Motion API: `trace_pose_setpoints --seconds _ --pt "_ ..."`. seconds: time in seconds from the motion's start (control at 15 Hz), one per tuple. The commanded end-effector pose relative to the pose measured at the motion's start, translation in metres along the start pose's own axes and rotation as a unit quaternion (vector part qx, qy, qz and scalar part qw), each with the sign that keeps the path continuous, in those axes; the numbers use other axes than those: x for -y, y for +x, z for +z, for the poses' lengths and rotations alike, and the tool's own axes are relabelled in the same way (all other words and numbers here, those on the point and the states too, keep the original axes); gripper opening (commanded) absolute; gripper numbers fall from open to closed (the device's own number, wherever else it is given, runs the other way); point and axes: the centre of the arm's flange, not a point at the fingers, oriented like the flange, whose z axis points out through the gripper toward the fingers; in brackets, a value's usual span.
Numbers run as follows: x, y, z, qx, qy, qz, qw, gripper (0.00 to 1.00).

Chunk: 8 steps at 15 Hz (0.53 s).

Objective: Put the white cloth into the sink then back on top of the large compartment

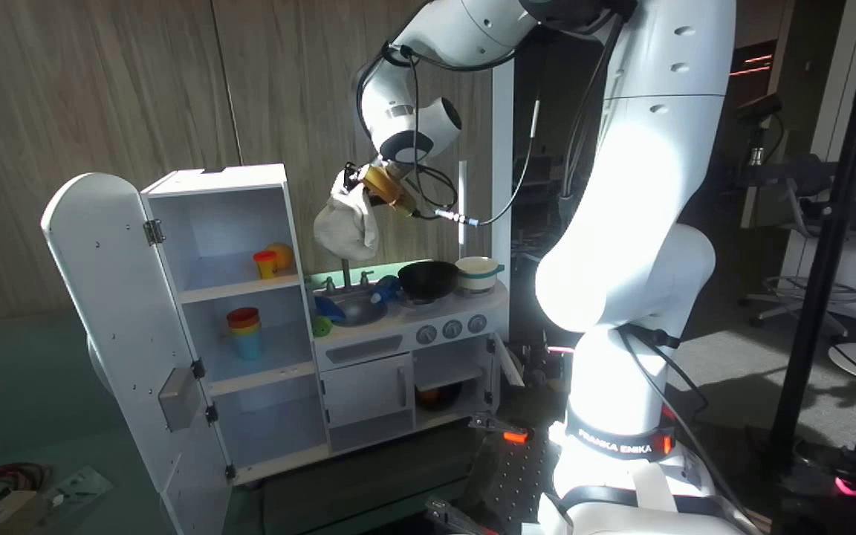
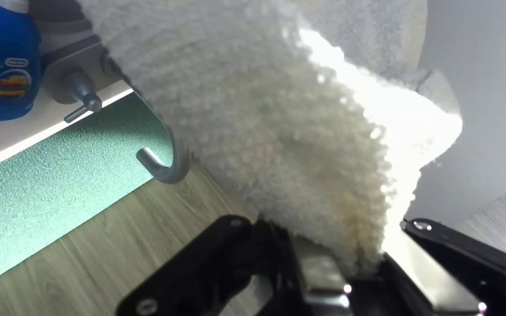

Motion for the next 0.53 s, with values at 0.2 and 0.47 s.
trace_pose_setpoints --seconds 0.2,0.47 --pt "0.08 -0.022 -0.049 -0.117 -0.002 0.013 0.9931 0.06" --pt "0.137 -0.026 -0.075 -0.173 0.007 0.008 0.9848 0.06"
